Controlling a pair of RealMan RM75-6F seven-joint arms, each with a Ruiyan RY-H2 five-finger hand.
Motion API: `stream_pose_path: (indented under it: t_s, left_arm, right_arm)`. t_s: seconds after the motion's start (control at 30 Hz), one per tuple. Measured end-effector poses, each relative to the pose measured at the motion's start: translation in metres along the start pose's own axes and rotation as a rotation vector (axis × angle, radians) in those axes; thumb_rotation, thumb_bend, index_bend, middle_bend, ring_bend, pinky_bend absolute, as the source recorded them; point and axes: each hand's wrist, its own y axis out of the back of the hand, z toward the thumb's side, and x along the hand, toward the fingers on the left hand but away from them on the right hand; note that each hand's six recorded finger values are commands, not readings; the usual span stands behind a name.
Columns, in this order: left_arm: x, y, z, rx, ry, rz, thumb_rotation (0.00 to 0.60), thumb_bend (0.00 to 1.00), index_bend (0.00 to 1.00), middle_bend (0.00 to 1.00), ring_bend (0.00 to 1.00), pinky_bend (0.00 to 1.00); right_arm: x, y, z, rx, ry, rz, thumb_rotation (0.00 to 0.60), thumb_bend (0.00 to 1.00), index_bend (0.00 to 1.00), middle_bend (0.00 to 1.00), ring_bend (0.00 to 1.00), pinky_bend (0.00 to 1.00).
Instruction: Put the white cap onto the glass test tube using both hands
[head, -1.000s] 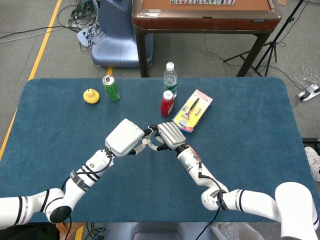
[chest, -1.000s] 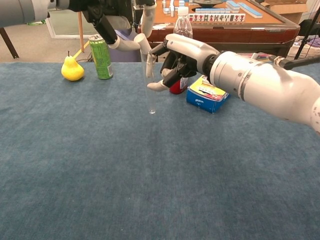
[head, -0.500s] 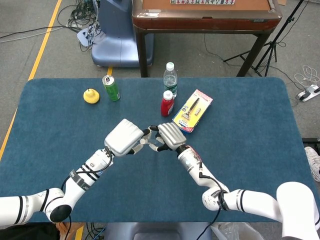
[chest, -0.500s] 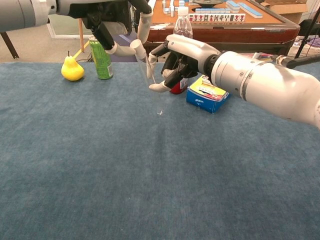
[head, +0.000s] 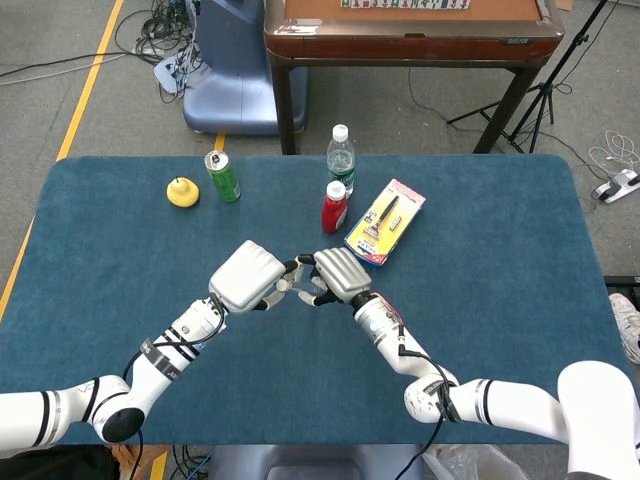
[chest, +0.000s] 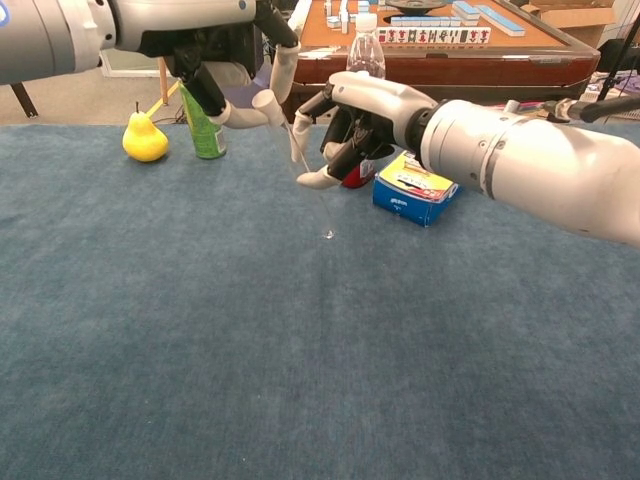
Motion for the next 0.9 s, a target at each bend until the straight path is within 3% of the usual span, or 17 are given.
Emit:
stream_pose_path:
  t_s: [0.13,0.17,0.3,0.4,0.67,0.9]
  left_arm:
    - [0.000,-0.003,-0.002,-0.001,0.005,-0.005,0.600,0.28,0.50,0.96,0.99,1.00]
    - [0.000,-0.003,-0.003,-0.002,0.007,-0.007,0.600,0.28,0.46,0.95,0.98,1.00]
    - [-0.002,-0.004,-0.007,-0.023,0.023,-0.027,0.600,0.28,0.12,0.92,0.96,1.00]
    - [-0.005,-0.003,-0.011,-0.053,0.037,-0.045,0.600,0.28,0.01,0.90,0.95,1.00]
    - [-0.015,0.000,-0.025,-0.105,0.071,-0.061,0.600,0.26,0.00,0.82,0.87,1.00]
    - [-0.033,-0.003,-0.052,-0.106,0.143,-0.057,0.600,0.26,0.00,0.77,0.79,1.00]
  right_arm:
    - [0.001,0.000,0.000,0.017,-0.006,0.006,0.600,1.00,0.92,1.00,1.00,1.00]
    - [0.001,0.001,-0.001,0.024,-0.007,0.008,0.600,1.00,0.92,1.00,1.00,1.00]
    - [0.002,0.003,-0.003,0.068,-0.021,0.020,0.600,1.00,0.93,1.00,1.00,1.00]
    - [0.004,0.006,-0.005,0.108,-0.034,0.033,0.600,1.00,0.94,1.00,1.00,1.00]
    - [0.012,0.021,-0.007,0.252,-0.076,0.092,0.600,1.00,0.95,1.00,1.00,1.00]
    - [0.022,0.027,-0.014,0.390,-0.158,0.175,0.600,1.00,0.95,1.00,1.00,1.00]
